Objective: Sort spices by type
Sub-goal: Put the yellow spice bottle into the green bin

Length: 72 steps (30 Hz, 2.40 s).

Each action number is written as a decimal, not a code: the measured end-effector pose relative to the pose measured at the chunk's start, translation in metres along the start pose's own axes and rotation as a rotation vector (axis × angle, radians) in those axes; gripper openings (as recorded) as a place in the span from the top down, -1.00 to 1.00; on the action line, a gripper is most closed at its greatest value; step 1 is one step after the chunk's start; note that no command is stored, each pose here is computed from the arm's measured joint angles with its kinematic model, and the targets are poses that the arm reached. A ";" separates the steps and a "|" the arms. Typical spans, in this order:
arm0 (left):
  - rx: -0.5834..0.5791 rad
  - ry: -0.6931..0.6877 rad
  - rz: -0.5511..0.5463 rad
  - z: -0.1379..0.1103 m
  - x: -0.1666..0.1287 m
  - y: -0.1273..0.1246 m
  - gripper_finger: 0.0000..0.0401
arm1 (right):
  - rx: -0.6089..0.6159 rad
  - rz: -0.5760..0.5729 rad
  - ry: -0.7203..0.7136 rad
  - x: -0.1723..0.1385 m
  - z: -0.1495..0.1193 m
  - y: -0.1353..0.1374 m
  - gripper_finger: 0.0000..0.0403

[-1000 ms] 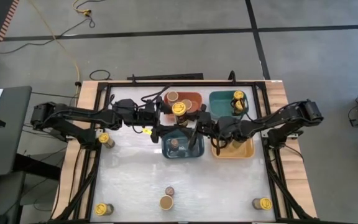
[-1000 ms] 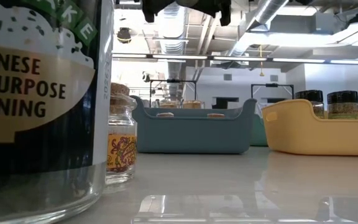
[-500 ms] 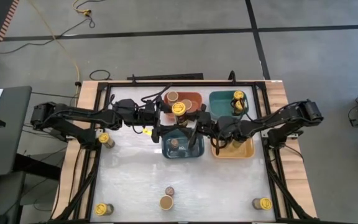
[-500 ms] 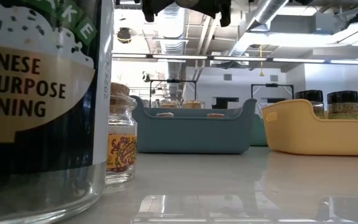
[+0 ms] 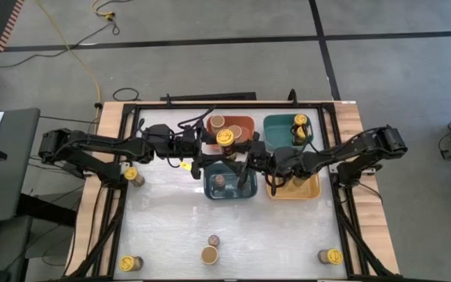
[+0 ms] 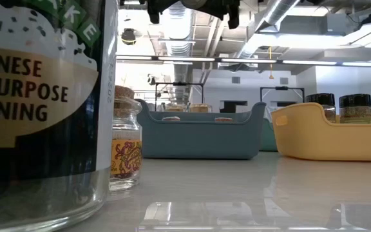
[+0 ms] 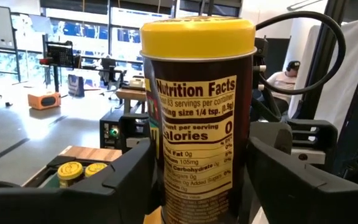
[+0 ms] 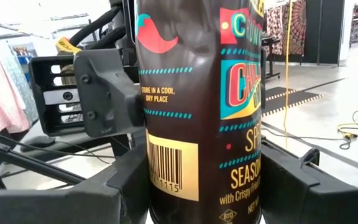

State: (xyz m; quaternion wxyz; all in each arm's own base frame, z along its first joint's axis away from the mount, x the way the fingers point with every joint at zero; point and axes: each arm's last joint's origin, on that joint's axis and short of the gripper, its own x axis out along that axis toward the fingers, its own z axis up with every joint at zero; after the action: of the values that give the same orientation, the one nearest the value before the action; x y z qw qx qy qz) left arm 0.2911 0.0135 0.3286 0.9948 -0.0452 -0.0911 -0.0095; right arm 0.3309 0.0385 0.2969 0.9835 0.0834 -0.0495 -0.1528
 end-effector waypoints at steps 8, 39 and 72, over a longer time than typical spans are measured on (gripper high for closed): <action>-0.001 0.012 0.005 -0.001 0.000 0.000 -0.09 | 0.021 -0.004 0.021 0.000 -0.002 0.000 -0.26; -0.020 0.029 0.016 -0.003 0.000 0.001 -0.08 | 0.011 -0.013 0.040 0.000 -0.004 -0.002 -0.31; -0.039 0.015 0.052 -0.002 0.000 0.002 -0.08 | -0.054 -0.074 0.215 0.001 -0.020 -0.015 -0.88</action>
State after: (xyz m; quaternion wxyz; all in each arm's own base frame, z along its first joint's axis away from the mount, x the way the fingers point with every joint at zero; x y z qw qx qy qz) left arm 0.2913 0.0148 0.3268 0.9943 -0.0666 -0.0823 0.0141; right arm 0.3299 0.0270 0.2747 0.9787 0.0744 0.0636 -0.1805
